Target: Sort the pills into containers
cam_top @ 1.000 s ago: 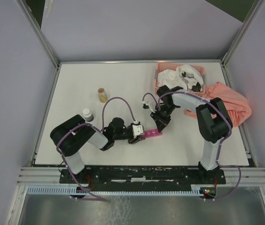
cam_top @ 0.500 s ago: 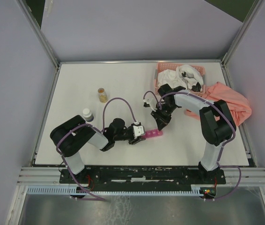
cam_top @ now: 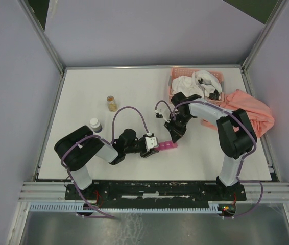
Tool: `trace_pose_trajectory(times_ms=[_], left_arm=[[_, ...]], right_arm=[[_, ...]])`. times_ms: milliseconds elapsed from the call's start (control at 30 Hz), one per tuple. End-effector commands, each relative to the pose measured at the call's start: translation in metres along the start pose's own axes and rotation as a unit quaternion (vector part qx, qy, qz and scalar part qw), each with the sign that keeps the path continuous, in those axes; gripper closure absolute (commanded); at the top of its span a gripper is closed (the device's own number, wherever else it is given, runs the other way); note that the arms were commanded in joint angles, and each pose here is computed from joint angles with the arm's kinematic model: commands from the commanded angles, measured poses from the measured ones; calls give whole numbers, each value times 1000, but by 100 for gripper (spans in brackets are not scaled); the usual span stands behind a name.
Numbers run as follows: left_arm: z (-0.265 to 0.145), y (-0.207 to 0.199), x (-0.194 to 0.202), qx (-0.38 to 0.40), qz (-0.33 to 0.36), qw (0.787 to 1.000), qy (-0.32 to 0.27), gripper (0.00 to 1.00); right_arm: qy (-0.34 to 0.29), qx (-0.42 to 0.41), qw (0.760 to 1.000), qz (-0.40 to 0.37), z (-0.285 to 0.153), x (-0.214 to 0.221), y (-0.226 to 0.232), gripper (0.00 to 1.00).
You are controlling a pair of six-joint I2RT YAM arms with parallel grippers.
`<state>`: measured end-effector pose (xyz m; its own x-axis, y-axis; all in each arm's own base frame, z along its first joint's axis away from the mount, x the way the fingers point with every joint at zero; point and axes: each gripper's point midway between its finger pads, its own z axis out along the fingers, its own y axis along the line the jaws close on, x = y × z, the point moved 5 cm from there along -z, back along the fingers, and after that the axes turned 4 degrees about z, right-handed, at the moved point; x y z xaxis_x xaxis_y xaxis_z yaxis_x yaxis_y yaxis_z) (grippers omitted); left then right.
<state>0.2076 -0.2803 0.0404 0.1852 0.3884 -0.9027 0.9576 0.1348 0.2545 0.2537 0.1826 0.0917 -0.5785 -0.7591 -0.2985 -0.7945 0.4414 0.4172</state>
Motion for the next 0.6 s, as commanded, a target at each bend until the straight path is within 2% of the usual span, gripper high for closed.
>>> trace_pose_trajectory(times_ms=[0, 100, 200, 433, 567], left_arm=[[-1, 5, -9, -14, 6, 1000, -10, 63], [0, 5, -8, -15, 3, 1000, -7, 64], [-1, 5, -7, -16, 2, 1000, -7, 64], [-2, 6, -9, -17, 3, 1000, -7, 64], [-1, 6, -9, -16, 2, 1000, -7, 64]], right_arm=[[50, 22, 998, 12, 18, 10, -11, 90], [80, 44, 995, 33, 31, 16, -21, 90], [75, 58, 995, 45, 30, 13, -24, 90], [-32, -2, 999, 2, -12, -9, 5, 88], [-53, -20, 998, -34, -24, -11, 17, 88]])
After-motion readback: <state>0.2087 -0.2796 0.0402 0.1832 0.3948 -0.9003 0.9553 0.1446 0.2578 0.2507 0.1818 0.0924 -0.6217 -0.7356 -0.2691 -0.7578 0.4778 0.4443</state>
